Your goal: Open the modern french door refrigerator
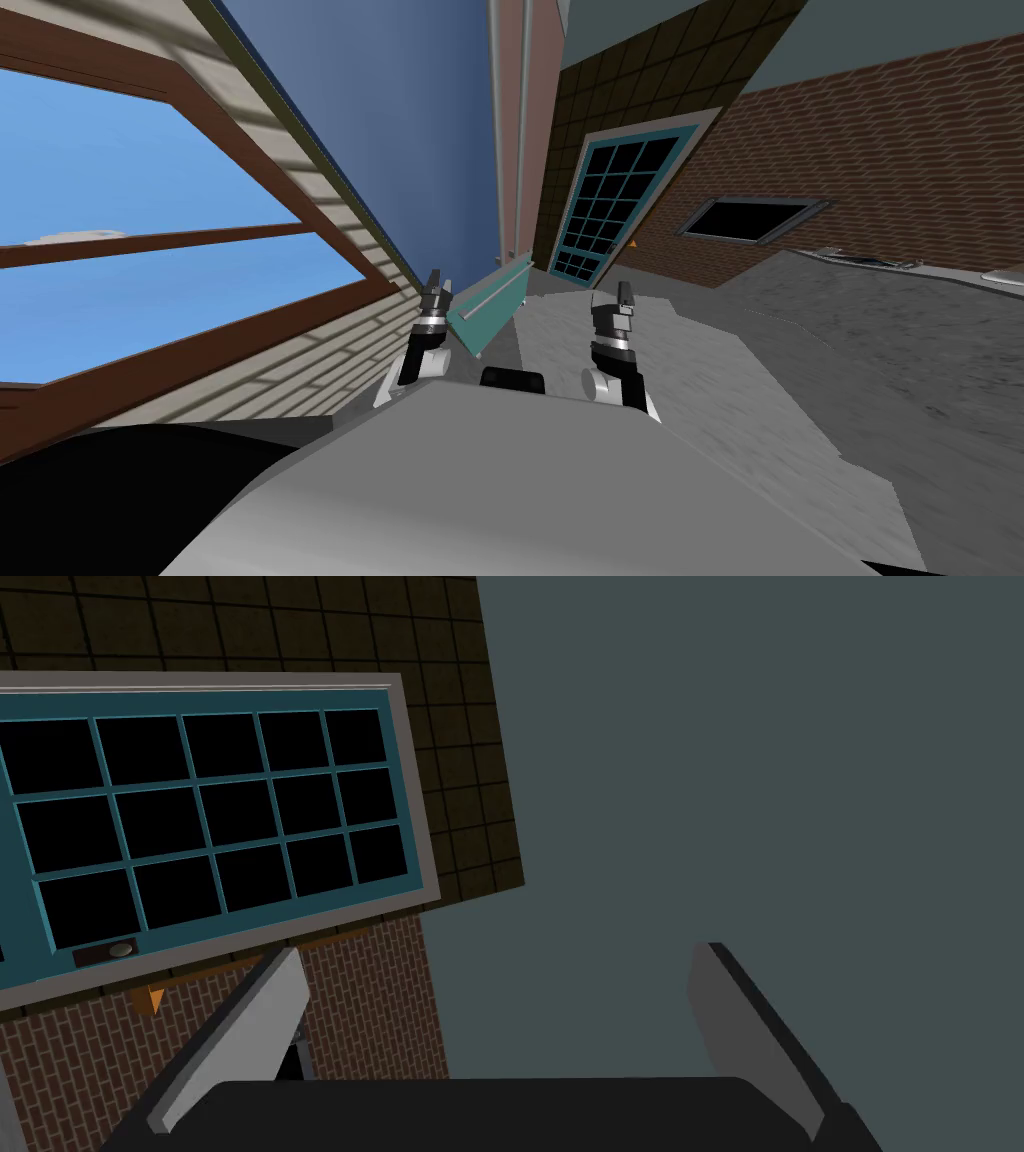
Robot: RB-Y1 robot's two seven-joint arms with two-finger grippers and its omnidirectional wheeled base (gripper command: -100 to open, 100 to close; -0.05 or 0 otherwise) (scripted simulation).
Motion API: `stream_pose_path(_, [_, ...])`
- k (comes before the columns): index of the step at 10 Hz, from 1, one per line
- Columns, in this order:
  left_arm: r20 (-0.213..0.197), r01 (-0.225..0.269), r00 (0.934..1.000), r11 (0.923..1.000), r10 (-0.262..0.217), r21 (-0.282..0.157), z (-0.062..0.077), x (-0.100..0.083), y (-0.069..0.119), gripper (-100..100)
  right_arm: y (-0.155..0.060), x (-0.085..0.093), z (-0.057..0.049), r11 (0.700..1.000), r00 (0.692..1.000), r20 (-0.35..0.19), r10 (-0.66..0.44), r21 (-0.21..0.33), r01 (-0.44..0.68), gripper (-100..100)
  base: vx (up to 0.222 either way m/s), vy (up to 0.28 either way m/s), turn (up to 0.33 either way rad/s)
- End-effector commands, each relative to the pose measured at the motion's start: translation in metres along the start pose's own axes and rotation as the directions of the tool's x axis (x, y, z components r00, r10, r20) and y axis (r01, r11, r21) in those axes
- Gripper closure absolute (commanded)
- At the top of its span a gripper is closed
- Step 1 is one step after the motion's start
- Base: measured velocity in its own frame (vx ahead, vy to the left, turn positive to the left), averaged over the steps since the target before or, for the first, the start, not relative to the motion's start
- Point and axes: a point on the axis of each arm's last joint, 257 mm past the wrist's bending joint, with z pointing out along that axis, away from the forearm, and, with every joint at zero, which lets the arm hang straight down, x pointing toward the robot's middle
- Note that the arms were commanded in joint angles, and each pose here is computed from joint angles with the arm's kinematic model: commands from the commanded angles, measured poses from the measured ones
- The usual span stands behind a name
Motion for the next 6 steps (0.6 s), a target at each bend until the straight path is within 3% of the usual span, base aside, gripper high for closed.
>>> stream_pose_path(1, [0.0, 0.0, 1.0, 1.0, 0.0, 0.0, 0.0, 0.0, 0.0, 0, 0.0, 0.0, 0.0, 1.0, 1.0, 0.0, 0.0, 0.0, 0.0, 0, 0.0, 0.0, 0.0])
stream_pose_path(6, [0.0, 0.0, 1.0, 1.0, 0.0, 0.0, 0.0, 0.0, -0.0001, 0, 0.0001, 0.0, 0.0, 1.0, 1.0, 0.0, 0.0, 0.0, 0.0, 0, 0.0, 0.0, 0.0])
